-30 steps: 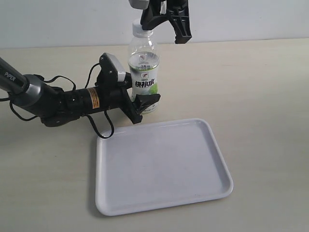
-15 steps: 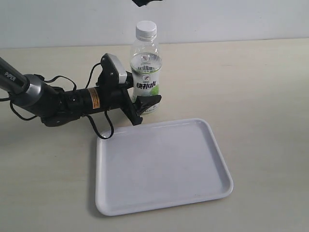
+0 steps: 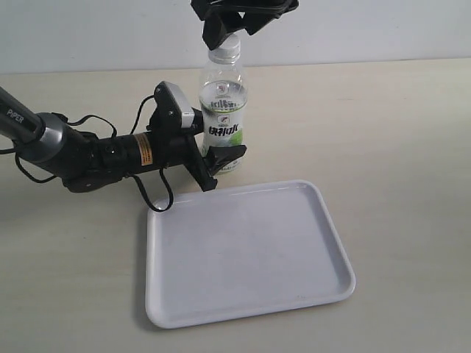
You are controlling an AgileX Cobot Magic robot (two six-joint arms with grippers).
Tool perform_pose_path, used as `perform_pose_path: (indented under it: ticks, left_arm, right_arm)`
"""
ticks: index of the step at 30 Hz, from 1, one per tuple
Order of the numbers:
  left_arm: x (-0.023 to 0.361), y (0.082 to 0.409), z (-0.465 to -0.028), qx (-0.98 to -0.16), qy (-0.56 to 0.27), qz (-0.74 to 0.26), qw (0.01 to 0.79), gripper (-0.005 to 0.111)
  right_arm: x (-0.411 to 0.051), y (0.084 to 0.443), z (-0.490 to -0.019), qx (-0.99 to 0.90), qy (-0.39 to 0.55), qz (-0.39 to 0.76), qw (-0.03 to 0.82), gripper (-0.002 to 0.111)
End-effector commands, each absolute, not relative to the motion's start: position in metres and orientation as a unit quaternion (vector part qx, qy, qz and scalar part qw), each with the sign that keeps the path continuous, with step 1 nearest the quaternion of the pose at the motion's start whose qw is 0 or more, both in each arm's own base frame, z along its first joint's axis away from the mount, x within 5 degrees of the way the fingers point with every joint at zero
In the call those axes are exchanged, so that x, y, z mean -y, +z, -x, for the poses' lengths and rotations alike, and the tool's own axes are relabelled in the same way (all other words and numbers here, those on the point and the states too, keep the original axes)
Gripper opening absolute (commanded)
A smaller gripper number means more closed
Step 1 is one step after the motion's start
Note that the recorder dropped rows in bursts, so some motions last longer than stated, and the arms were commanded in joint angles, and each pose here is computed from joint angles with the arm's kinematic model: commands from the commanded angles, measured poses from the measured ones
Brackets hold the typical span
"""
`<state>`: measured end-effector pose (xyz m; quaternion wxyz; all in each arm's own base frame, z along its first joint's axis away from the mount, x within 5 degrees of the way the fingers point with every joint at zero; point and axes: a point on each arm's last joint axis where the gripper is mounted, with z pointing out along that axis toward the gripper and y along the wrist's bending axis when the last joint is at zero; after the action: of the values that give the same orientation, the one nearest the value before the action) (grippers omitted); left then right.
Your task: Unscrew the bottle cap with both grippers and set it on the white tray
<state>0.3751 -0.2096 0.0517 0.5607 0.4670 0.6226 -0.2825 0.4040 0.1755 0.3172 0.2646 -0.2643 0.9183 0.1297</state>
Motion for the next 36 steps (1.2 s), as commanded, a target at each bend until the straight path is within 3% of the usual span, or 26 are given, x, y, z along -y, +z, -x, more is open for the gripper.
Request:
perform_pose_path:
  ticks: [1,8,10,19,31,36]
  left_arm:
    - [0.2109,0.0513,-0.3741,-0.621,-0.276,-0.479,0.555,0.000]
    - [0.2109,0.0513,-0.3741,-0.621,-0.276,-0.479,0.555,0.000]
    - [0.2109,0.0513,-0.3741,-0.621,-0.276,-0.479,0.555,0.000]
    - [0.2109,0.0513,-0.3741,-0.621,-0.276,-0.479,0.555,0.000]
    - [0.2109,0.0513,-0.3741,-0.621,-0.276,-0.479,0.555,0.000]
    - [0.2109,0.0513,-0.3741,-0.621,-0.276,-0.479,0.555,0.000]
  right_arm:
    - [-0.1754,0.3148,-0.4068,-0.918,0.127,0.263,0.267,0.064]
    - [-0.1771,0.3094,-0.4117,-0.916,0.126,0.264,0.274,0.064]
    - [-0.1771,0.3094,-0.4117,-0.916,0.126,0.264,0.274,0.059]
    - [-0.1776,0.3084,-0.4092,-0.883,0.102,0.367,0.273,0.000]
    - [-0.1775,0.3085,-0.4054,-0.711,0.017,0.645,0.280,0.000]
    - [-0.1776,0.3088,-0.4060,-0.687,0.005,0.670,0.283,0.000]
